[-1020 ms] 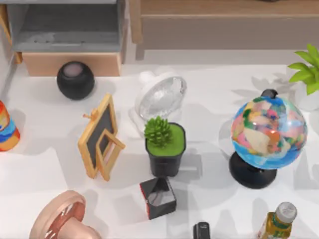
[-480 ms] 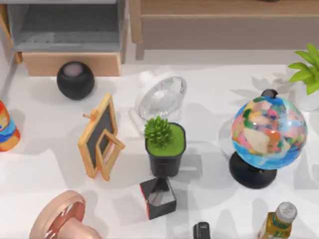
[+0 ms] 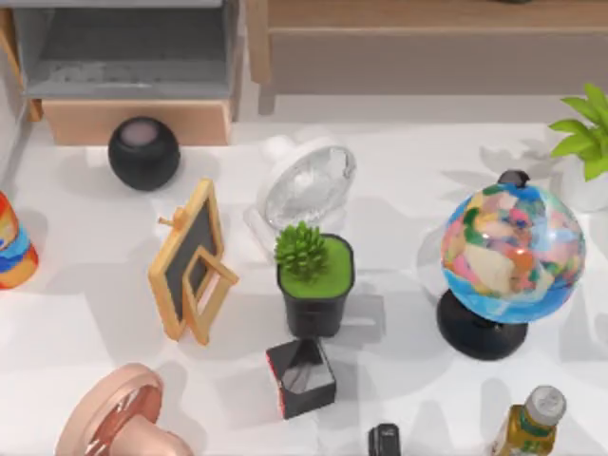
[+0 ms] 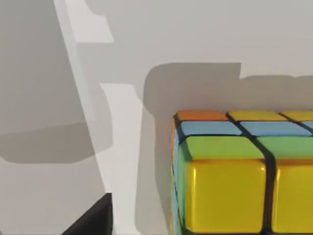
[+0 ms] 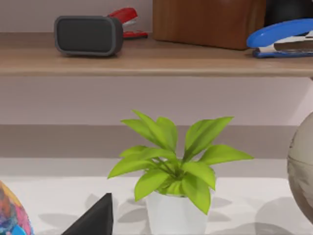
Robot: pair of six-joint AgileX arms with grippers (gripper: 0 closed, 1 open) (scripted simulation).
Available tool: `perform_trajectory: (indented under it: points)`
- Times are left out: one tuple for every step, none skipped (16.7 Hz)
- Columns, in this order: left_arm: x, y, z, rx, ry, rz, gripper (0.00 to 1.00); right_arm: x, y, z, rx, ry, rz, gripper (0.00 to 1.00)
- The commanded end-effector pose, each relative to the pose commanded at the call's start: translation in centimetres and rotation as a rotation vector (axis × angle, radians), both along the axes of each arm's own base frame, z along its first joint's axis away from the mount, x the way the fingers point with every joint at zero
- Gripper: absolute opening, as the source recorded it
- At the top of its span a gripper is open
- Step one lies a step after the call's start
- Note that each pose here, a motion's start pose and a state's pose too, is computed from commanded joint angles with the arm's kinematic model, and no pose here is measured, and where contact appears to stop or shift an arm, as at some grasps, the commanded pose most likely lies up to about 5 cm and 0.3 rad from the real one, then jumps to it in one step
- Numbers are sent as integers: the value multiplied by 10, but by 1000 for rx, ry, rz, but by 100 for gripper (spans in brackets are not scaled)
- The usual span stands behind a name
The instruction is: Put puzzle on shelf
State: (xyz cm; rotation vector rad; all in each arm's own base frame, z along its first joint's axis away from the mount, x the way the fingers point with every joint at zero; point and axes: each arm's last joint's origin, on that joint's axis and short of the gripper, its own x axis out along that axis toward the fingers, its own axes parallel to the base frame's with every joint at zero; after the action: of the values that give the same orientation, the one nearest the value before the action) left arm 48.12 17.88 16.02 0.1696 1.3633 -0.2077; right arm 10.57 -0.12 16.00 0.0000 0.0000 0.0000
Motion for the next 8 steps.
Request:
perform_trajectory:
  points:
    - [0, 0, 0, 0, 0, 0, 100, 0, 0, 0, 0, 0, 0, 100]
    - [0, 0, 0, 0, 0, 0, 100, 0, 0, 0, 0, 0, 0, 100]
    - [0, 0, 0, 0, 0, 0, 92, 0, 0, 0, 0, 0, 0, 100]
    - [0, 0, 0, 0, 0, 0, 85, 0, 0, 0, 0, 0, 0, 100]
    - [0, 0, 0, 0, 0, 0, 77, 0, 0, 0, 0, 0, 0, 100]
    - [0, 0, 0, 0, 0, 0, 70, 0, 0, 0, 0, 0, 0, 100]
    - [0, 0, 0, 0, 0, 0, 62, 0, 0, 0, 0, 0, 0, 100]
    - [0, 0, 0, 0, 0, 0, 55, 0, 0, 0, 0, 0, 0, 100]
